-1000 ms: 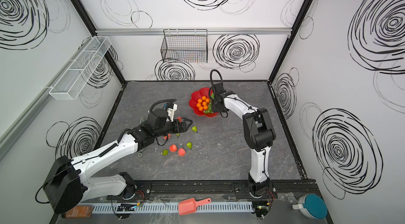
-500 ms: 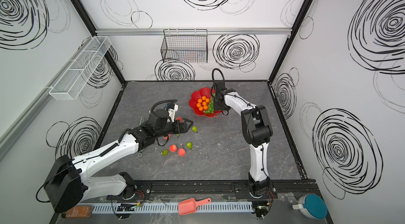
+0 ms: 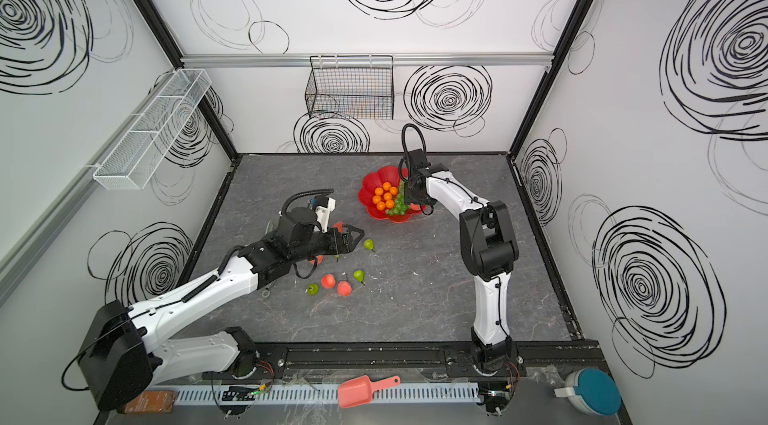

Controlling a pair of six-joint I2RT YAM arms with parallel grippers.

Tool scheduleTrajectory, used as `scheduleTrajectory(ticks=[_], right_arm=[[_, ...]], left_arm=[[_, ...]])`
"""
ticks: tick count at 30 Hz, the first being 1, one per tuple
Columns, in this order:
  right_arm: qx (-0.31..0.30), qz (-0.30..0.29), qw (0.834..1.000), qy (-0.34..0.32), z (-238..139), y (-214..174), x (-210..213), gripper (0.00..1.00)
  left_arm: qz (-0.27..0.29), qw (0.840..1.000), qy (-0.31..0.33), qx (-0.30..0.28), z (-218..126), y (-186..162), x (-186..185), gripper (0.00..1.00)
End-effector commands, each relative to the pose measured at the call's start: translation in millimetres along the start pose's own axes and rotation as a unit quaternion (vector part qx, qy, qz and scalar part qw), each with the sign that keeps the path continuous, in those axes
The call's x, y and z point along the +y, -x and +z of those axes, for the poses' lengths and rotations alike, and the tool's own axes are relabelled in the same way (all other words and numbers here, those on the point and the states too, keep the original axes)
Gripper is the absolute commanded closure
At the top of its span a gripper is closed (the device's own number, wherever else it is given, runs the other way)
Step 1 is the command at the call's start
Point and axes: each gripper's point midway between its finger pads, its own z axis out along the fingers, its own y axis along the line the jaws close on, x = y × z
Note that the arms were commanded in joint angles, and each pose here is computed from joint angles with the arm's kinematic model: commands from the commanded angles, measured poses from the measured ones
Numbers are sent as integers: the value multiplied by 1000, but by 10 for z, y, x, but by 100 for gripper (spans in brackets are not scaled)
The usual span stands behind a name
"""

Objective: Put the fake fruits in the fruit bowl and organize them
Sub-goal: 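Lower the peach into the red bowl beside the grapes, then open the right gripper and raise it away from the bowl, then move the right gripper to a pink peach near the left gripper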

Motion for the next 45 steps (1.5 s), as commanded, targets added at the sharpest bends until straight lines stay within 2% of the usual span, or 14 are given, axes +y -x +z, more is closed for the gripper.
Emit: scheduleTrajectory(ticks=[1, 6, 13, 21, 27, 33, 40, 45], right_arm=[[-39, -21, 999, 3, -491, 76, 133, 42], [-47, -58, 997, 16, -732, -181, 439, 42], [-35, -107, 991, 74, -1001, -686, 1055, 43], [8, -146, 980, 132, -1069, -1377, 1653, 43], [45, -162, 971, 172, -1061, -1867, 2028, 44], [73, -181, 965, 176, -970, -2218, 2222, 44], [102, -187, 961, 179, -844, -2433, 2293, 43], [119, -197, 958, 171, -764, -2553, 2264, 42]], left_arm=[[18, 1000, 5, -23, -212, 84, -24, 4], [13, 999, 35, -29, -487, 4, 154, 4], [-12, 997, 67, -24, -757, -203, 408, 4], [-55, 995, 88, 11, -920, -591, 613, 4], [-85, 990, 113, 8, -1067, -701, 729, 4], [-110, 987, 120, -6, -1154, -690, 758, 4], [-143, 983, 118, -14, -1142, -790, 861, 4], [-147, 982, 114, -13, -1111, -796, 864, 4]])
